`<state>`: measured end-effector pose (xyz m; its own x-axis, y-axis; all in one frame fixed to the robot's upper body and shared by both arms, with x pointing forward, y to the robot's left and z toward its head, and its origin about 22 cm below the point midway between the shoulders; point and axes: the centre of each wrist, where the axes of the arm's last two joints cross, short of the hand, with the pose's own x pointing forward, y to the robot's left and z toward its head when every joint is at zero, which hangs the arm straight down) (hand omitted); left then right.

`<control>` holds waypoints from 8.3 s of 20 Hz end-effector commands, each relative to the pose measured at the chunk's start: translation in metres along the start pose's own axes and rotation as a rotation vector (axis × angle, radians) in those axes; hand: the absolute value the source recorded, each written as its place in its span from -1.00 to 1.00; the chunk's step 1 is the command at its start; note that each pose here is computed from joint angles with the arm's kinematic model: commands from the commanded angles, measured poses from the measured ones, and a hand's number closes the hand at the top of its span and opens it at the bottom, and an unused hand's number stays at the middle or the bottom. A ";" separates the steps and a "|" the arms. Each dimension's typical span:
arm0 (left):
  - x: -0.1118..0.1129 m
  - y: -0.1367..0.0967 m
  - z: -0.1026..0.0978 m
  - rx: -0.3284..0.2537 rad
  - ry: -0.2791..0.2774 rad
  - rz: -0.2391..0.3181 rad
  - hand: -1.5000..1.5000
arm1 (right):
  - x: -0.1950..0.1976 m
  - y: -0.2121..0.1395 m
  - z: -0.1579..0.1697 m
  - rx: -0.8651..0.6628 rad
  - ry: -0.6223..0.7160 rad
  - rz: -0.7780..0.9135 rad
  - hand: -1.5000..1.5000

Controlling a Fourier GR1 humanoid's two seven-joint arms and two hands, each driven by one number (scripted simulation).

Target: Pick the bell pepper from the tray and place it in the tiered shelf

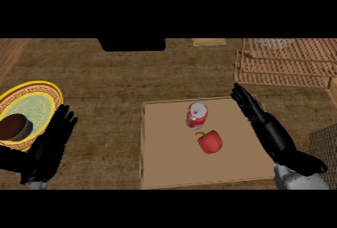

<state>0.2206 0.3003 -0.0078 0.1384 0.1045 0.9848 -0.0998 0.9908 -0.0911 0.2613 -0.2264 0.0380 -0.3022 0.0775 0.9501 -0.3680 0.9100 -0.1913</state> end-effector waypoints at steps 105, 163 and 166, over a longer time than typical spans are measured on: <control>-0.023 -0.002 -0.032 0.015 0.297 -0.126 0.00 | -0.024 0.137 -0.037 0.191 0.501 1.035 1.00; -0.029 -0.029 -0.031 -0.005 0.298 -0.148 0.00 | 0.235 -0.257 -0.124 -0.453 0.395 0.897 1.00; -0.015 -0.019 -0.041 -0.002 0.309 -0.149 0.00 | 0.242 -0.286 -0.108 -0.475 0.394 0.886 1.00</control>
<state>0.2562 0.2836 -0.0229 0.4274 -0.0239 0.9037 -0.0562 0.9970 0.0530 0.3848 -0.4076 0.3518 0.0425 0.8232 0.5662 0.2442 0.5410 -0.8048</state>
